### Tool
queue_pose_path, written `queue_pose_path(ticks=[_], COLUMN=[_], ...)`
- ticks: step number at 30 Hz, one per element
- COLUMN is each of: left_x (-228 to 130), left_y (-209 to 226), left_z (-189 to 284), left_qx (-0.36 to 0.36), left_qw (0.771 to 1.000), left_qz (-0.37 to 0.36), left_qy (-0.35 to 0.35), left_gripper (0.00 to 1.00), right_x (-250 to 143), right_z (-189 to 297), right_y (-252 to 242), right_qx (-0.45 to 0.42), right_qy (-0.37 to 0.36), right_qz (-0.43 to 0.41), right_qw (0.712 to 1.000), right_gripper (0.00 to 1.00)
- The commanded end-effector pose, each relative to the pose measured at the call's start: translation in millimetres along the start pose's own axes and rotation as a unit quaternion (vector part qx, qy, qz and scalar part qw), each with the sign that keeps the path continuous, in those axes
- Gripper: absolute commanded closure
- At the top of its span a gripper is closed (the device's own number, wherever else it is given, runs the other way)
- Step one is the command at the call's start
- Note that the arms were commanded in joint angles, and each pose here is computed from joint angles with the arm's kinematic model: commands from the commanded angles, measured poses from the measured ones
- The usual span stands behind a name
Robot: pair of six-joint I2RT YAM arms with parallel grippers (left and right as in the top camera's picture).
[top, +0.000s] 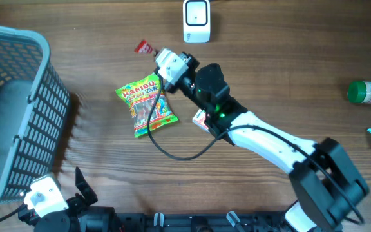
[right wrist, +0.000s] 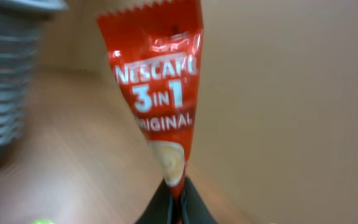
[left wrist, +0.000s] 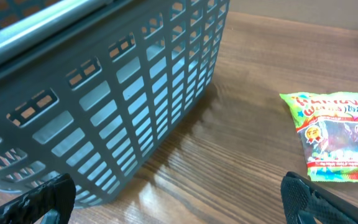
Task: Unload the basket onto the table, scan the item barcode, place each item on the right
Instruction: 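Raise the NESCAFE stick up in front of the white scanner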
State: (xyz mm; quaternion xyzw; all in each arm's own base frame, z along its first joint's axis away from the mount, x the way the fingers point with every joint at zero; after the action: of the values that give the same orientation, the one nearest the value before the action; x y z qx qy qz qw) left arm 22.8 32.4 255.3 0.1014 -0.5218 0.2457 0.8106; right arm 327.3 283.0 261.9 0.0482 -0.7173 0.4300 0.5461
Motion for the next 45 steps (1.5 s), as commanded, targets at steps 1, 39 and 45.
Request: queue_pose_path(ticks=[1, 39, 45], left_x=[0, 0, 0], left_y=[1, 1, 1], left_z=[1, 1, 1], left_qx=[0.001, 0.001, 0.001], left_qw=[1.0, 1.0, 1.0], left_qz=[0.007, 0.007, 0.007], left_qy=[-0.006, -0.006, -0.006], left_gripper=[0.0, 0.0, 0.0], right_x=[10, -15, -84], right_z=[-5, 21, 38], right_y=[-16, 19, 49], right_qx=[-0.098, 0.402, 0.219], right_qy=[-0.044, -0.092, 0.336], right_qz=[0.045, -0.261, -0.657], right_qw=[0.993, 0.873, 0.638], right_gripper=[0.96, 0.96, 0.96])
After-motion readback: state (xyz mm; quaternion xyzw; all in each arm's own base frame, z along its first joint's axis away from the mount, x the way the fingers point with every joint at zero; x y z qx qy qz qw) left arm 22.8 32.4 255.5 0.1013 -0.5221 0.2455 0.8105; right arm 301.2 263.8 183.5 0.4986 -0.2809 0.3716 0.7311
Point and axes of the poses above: each gripper's point midway between its finger pads, its own z axis back along the fingers, its own y axis along the line the jaws close on, x = y × z, the point moved 10 cm from there along z, back along the fingers, and after that the axes turned 9 degrees about z, right-handed, at the moved point
